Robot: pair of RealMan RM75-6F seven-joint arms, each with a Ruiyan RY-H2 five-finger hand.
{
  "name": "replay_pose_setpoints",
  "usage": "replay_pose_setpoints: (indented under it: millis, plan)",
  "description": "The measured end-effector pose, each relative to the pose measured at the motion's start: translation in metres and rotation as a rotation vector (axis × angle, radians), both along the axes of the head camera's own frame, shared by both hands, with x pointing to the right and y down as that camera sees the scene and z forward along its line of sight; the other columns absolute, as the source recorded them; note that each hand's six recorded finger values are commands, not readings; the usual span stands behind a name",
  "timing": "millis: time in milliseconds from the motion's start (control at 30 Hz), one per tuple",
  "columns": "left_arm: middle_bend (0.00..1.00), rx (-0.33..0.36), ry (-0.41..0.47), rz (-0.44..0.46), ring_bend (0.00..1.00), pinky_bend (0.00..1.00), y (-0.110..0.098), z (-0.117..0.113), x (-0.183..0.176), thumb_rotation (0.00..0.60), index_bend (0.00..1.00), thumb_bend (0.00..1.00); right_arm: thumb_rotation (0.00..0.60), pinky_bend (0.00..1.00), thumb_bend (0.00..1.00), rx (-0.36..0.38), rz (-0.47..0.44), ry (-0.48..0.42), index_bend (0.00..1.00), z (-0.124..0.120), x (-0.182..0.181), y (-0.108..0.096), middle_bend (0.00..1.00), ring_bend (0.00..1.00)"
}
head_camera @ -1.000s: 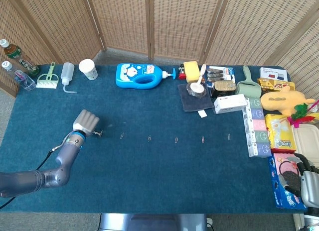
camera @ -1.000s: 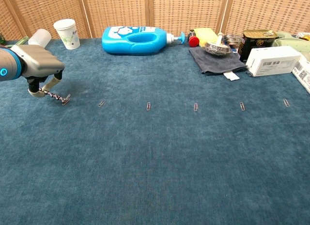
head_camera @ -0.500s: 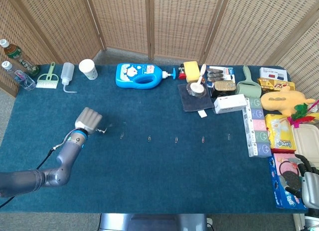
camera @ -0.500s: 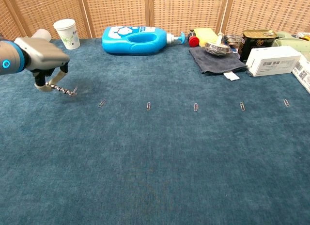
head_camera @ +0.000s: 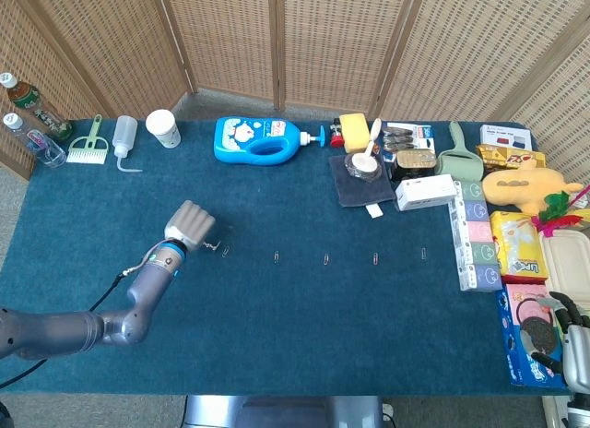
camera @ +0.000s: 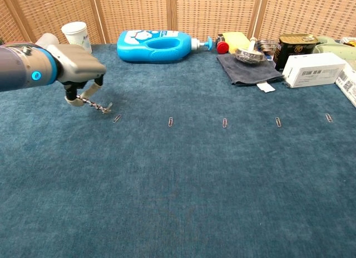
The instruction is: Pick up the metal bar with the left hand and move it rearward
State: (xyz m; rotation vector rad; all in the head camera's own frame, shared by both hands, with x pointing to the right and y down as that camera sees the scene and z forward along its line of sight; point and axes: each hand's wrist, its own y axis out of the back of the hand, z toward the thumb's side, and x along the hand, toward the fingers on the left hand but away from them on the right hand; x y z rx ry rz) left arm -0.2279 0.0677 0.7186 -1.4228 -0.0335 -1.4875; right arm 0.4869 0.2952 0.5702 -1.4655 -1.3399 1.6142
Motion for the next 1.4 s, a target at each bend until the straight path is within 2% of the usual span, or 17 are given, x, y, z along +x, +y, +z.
replay_pose_setpoints:
  millis: [367, 933, 1167, 1400]
  plan:
    - [1.00, -0.002, -0.028, 0.026, 1.00, 1.00, 0.005, 0.008, 0.017, 0.600, 0.63, 0.58, 0.529, 0.37, 0.32, -0.016, 0.013, -0.012, 0.31, 0.005, 0.004, 0.005, 0.25, 0.24]
    - [1.00, 0.001, -0.033, 0.037, 1.00, 1.00, 0.006, 0.010, 0.023, 0.600, 0.63, 0.58, 0.530, 0.37, 0.32, -0.009, 0.020, -0.008, 0.31, 0.000, 0.006, 0.007, 0.25, 0.24]
    - [1.00, 0.042, 0.005, -0.030, 1.00, 1.00, -0.011, -0.009, 0.007, 0.600, 0.63, 0.58, 0.530, 0.37, 0.32, -0.009, 0.013, -0.014, 0.31, 0.001, 0.004, 0.005, 0.25, 0.24]
    - [1.00, 0.090, 0.004, -0.119, 1.00, 1.00, -0.032, -0.029, -0.034, 0.600, 0.63, 0.58, 0.531, 0.37, 0.32, -0.012, -0.002, -0.027, 0.31, 0.005, 0.000, 0.000, 0.25, 0.24]
